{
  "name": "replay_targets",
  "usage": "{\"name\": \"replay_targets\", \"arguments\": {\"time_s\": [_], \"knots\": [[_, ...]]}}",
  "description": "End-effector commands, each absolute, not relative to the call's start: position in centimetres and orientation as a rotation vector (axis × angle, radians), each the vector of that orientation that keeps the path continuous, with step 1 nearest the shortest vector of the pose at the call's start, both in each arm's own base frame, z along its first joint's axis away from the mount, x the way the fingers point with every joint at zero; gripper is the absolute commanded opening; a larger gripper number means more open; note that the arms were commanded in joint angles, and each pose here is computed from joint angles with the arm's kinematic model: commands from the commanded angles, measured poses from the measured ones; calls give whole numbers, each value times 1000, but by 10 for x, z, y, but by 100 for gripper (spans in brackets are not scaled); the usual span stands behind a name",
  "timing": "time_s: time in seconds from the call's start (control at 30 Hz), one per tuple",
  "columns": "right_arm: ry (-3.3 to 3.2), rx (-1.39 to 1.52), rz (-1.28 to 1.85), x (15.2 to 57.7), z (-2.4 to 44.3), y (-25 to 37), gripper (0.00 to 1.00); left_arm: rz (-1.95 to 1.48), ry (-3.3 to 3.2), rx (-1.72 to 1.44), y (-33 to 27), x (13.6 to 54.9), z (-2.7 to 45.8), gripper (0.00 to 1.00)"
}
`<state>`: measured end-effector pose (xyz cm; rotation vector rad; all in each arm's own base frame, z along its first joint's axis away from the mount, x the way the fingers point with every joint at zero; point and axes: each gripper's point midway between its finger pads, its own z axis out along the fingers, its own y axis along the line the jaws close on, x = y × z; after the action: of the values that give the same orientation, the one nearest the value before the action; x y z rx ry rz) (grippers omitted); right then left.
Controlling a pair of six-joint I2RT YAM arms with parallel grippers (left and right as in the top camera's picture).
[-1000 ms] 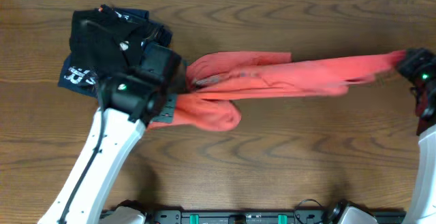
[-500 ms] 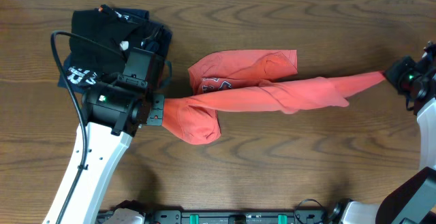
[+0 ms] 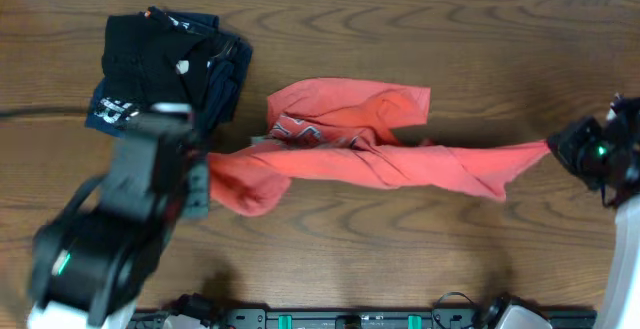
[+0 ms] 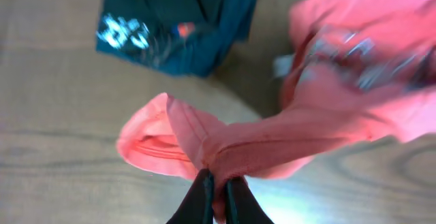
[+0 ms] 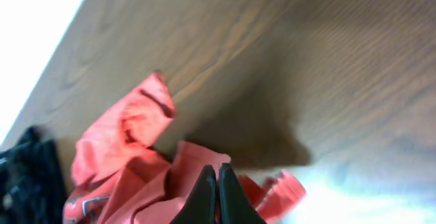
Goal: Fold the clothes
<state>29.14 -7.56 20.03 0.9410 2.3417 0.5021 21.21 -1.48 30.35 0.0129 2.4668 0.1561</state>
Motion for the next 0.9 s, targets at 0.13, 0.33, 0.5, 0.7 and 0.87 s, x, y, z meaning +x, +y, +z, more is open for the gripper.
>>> {"name": "replay_targets", "arguments": {"time_s": [0.13, 0.33, 0.5, 0.7, 0.87], "knots": [[2262, 1082, 434, 285, 208, -90, 1, 145, 2381, -39, -11, 219, 321, 6], [2253, 1188, 441, 337, 160, -121, 7, 190, 2527, 17, -28, 264, 284, 6], [2336, 1040, 470, 371, 114, -133, 41, 272, 2687, 81, -35, 286, 241, 6], [2497, 676, 710, 362, 117, -66, 43, 254, 2750, 105, -43, 292, 224, 6], [2780, 455, 695, 325, 101, 8, 38, 235, 2706, 99, -45, 299, 230, 6]]}}
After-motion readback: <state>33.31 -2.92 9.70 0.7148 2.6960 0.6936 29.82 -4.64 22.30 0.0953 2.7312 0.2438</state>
